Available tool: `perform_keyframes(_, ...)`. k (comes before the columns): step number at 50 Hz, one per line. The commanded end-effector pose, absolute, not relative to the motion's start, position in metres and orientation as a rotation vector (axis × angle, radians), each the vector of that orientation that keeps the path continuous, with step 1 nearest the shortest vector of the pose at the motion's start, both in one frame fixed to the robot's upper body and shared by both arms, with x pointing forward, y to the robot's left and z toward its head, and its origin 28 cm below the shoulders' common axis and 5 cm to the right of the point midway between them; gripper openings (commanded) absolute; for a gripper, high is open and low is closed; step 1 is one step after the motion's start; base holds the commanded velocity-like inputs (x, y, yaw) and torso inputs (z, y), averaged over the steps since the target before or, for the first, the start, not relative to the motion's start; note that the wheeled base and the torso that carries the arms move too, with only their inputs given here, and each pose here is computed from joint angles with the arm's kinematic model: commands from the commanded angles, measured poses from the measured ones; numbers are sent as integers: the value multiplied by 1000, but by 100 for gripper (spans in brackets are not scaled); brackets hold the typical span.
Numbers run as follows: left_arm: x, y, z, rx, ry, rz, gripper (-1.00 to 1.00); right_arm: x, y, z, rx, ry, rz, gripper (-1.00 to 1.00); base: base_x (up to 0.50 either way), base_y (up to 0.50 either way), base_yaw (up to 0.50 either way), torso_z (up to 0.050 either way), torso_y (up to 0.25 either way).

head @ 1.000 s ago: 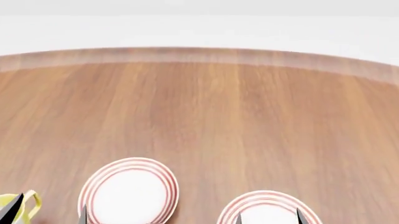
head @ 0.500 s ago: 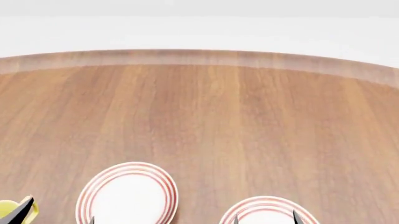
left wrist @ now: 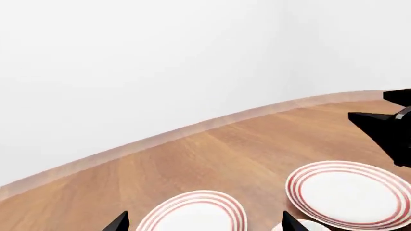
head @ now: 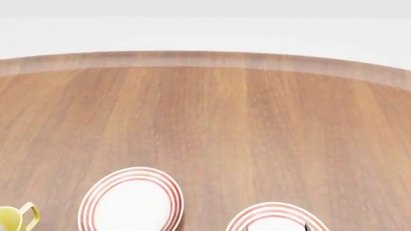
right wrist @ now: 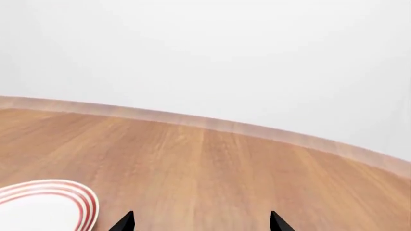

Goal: Put the white mug on the left plate.

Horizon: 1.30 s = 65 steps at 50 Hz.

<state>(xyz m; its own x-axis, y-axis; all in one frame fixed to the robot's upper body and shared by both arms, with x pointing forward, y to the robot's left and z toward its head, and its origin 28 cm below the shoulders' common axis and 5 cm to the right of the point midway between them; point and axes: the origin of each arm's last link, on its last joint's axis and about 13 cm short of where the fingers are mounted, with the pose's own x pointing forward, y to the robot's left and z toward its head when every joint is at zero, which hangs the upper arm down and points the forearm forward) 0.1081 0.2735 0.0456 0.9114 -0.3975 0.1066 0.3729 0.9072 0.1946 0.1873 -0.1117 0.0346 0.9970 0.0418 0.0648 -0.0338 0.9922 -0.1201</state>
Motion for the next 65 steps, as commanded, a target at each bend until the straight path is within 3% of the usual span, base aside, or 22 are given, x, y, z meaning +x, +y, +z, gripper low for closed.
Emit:
perform_keyframes(1, 68, 290, 43, 130, -182, -466, 100, 185, -112, 30, -110, -59, 35, 100, 0, 0, 0, 0, 0)
perform_keyframes(17, 63, 291, 43, 122, -187, -483, 100, 185, -112, 29, -108, -57, 34, 100, 0, 0, 0, 0, 0)
perform_keyframes(41, 46, 275, 28, 206, -109, -715, 100, 186, -113, 30, -107, -59, 33, 100, 0, 0, 0, 0, 0)
perform_keyframes(65, 40, 279, 0, 316, -88, -824, 100, 186, -114, 30, -104, -63, 24, 100, 0, 0, 0, 0, 0)
